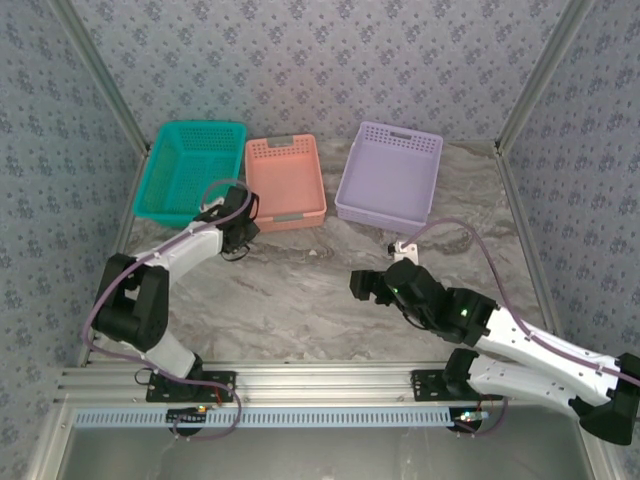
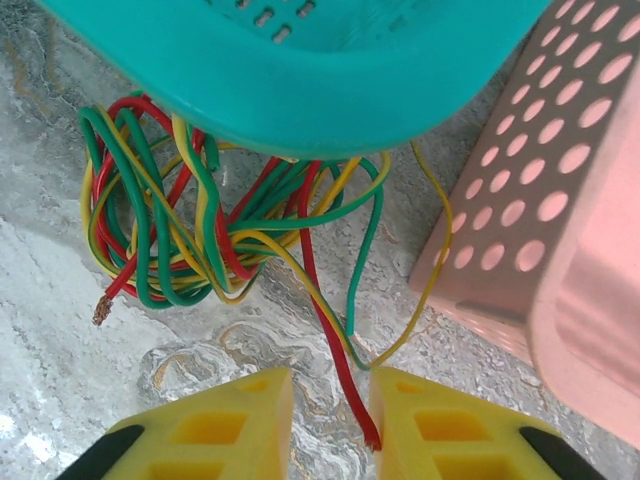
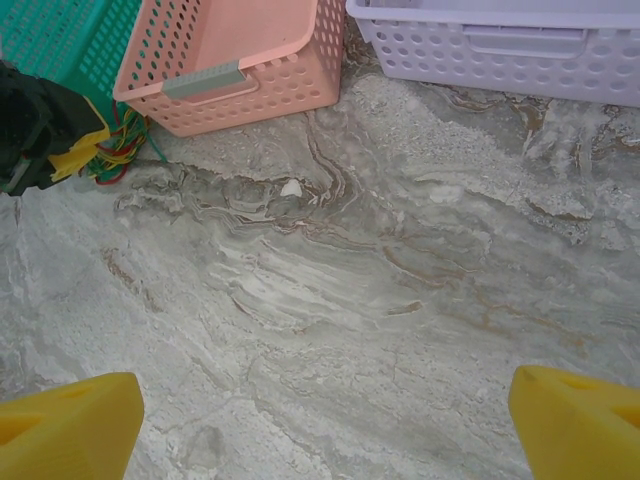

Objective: Untangle the cables

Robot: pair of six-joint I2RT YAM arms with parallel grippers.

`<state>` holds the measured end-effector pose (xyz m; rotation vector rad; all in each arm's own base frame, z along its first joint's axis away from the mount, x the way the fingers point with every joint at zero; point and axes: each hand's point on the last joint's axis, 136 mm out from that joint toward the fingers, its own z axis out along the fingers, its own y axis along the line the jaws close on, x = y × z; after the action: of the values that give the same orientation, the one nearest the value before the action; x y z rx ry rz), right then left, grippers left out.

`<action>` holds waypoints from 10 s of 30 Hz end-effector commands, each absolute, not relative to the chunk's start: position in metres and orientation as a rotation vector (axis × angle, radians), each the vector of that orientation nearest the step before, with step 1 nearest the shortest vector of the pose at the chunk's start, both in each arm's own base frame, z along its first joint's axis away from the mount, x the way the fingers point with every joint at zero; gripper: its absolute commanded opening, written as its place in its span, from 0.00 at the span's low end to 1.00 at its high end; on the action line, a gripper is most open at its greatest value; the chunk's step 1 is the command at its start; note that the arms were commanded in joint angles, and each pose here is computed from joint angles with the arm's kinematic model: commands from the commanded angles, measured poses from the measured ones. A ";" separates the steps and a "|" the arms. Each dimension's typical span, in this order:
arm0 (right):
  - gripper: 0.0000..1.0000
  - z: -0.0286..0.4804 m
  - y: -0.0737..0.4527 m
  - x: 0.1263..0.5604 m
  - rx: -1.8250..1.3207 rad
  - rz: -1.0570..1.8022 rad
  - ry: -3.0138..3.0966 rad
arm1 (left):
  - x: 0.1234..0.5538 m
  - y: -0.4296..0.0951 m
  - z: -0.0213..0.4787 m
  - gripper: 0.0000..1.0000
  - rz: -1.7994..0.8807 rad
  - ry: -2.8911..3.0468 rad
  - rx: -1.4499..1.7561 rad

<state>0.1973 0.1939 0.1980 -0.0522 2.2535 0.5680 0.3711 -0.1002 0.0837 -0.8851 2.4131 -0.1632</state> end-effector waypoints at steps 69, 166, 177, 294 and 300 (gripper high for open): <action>0.12 0.008 0.260 0.229 0.140 0.621 2.749 | 0.174 -0.284 0.102 0.23 -0.885 2.548 0.013; 0.00 0.088 0.161 0.244 0.593 0.782 2.458 | 0.274 -0.193 0.259 0.00 -1.053 1.909 -0.309; 0.00 0.108 0.128 0.248 0.642 0.730 2.406 | 0.268 -0.184 0.218 0.00 -1.005 2.019 -0.336; 0.00 0.325 0.140 0.283 0.299 0.832 2.101 | 0.246 -0.238 0.222 0.74 -0.745 2.158 0.059; 0.00 0.329 0.165 0.280 0.090 0.861 2.145 | 0.229 -0.280 0.275 0.73 -1.027 2.112 0.175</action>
<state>0.2851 0.1503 0.3149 0.2432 2.1578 0.8230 0.2427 -0.2529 0.2393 0.0644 2.1599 -0.8533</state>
